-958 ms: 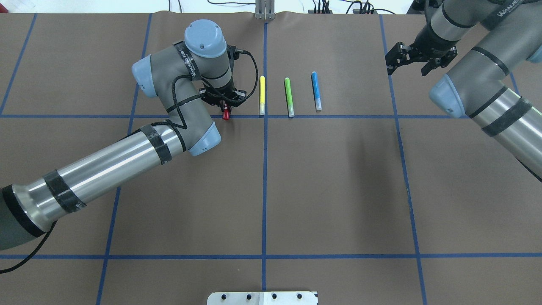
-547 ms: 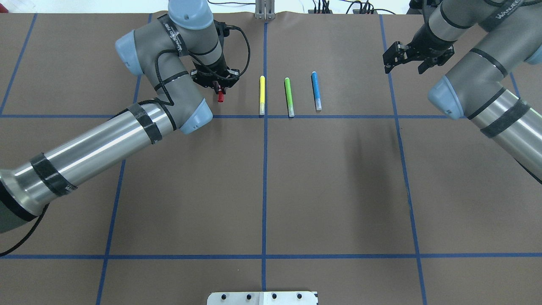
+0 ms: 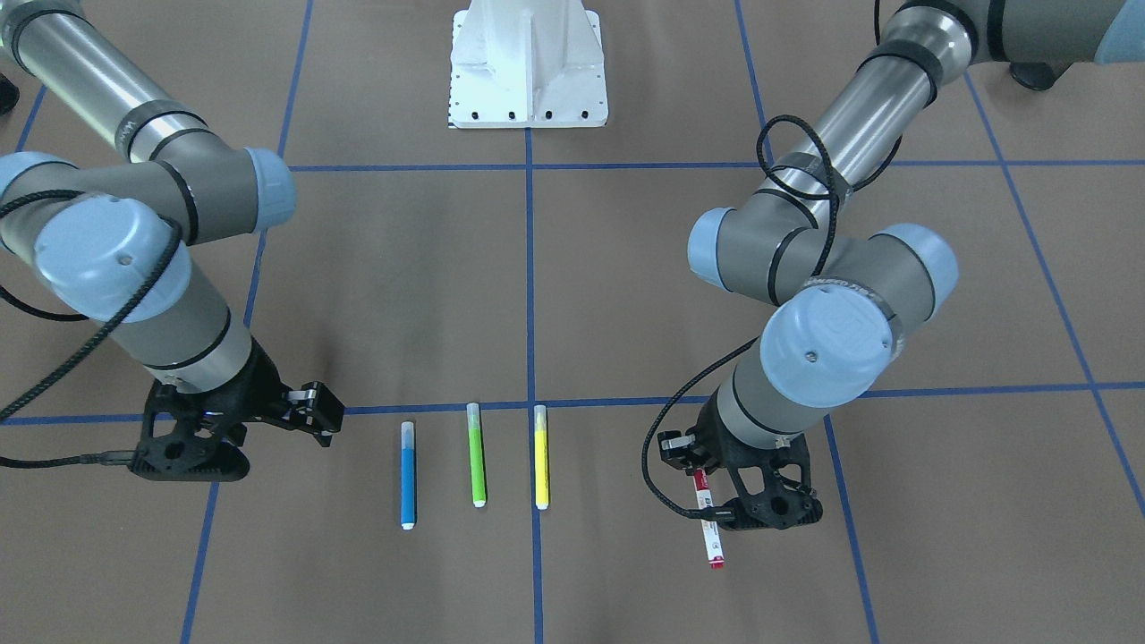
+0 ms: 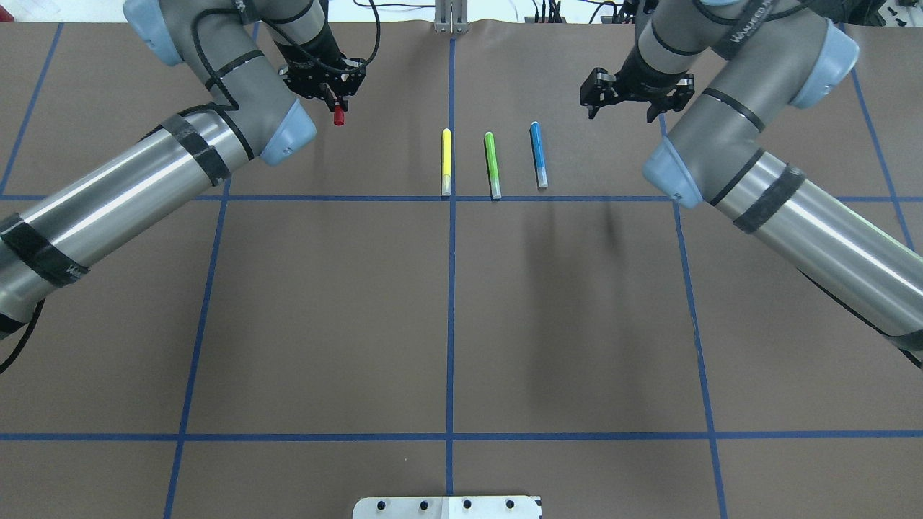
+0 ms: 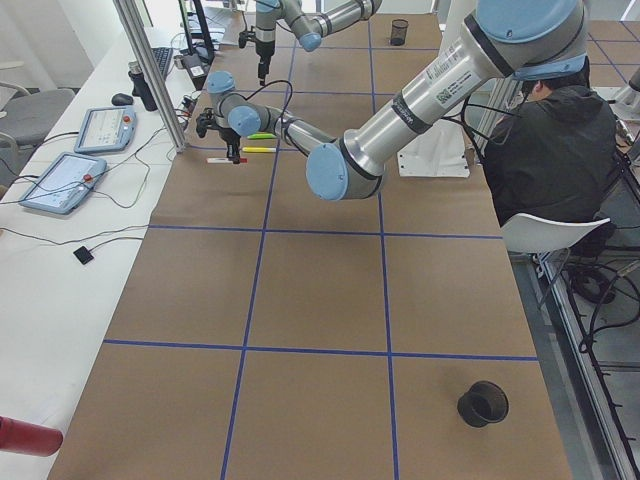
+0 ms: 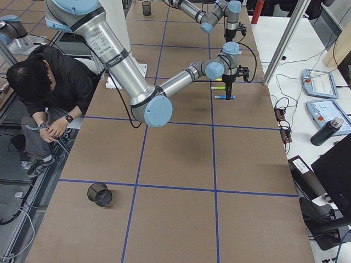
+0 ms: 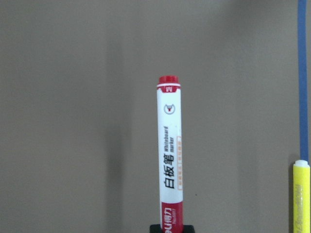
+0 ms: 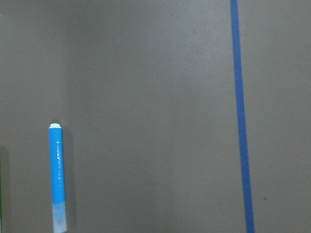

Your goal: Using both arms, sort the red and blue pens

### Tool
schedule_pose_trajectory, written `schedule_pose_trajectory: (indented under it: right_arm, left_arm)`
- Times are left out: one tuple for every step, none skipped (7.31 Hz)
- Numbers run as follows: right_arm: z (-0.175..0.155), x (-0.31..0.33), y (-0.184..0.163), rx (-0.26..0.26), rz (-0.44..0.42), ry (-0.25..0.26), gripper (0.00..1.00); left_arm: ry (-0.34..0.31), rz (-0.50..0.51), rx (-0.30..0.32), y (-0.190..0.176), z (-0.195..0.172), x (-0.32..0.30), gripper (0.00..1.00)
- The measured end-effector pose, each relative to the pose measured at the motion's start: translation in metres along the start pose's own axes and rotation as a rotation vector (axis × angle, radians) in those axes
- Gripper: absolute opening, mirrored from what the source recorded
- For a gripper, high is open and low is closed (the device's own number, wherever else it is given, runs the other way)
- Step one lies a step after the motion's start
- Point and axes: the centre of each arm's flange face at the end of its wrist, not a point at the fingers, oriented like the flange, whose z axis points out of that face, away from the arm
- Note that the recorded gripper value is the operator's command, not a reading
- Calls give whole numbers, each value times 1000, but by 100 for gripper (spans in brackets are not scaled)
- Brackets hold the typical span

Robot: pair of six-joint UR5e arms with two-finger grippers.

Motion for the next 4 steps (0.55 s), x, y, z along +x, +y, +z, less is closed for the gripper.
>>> schedule_pose_trajectory:
  right_arm:
    - [6, -22, 2, -11, -15, -2, 99]
    - [15, -34, 6, -28, -47, -4, 99]
    - [29, -38, 11, -41, -83, -1, 99]
    - [46, -36, 14, -52, -103, 6, 99]
  left_arm:
    - [-8, 5, 2, -12, -12, -15, 0]
    - [-19, 8, 2, -21, -19, -30, 0]
    - [-28, 5, 1, -24, -19, -41, 0]
    - [-31, 3, 0, -26, -19, -47, 0]
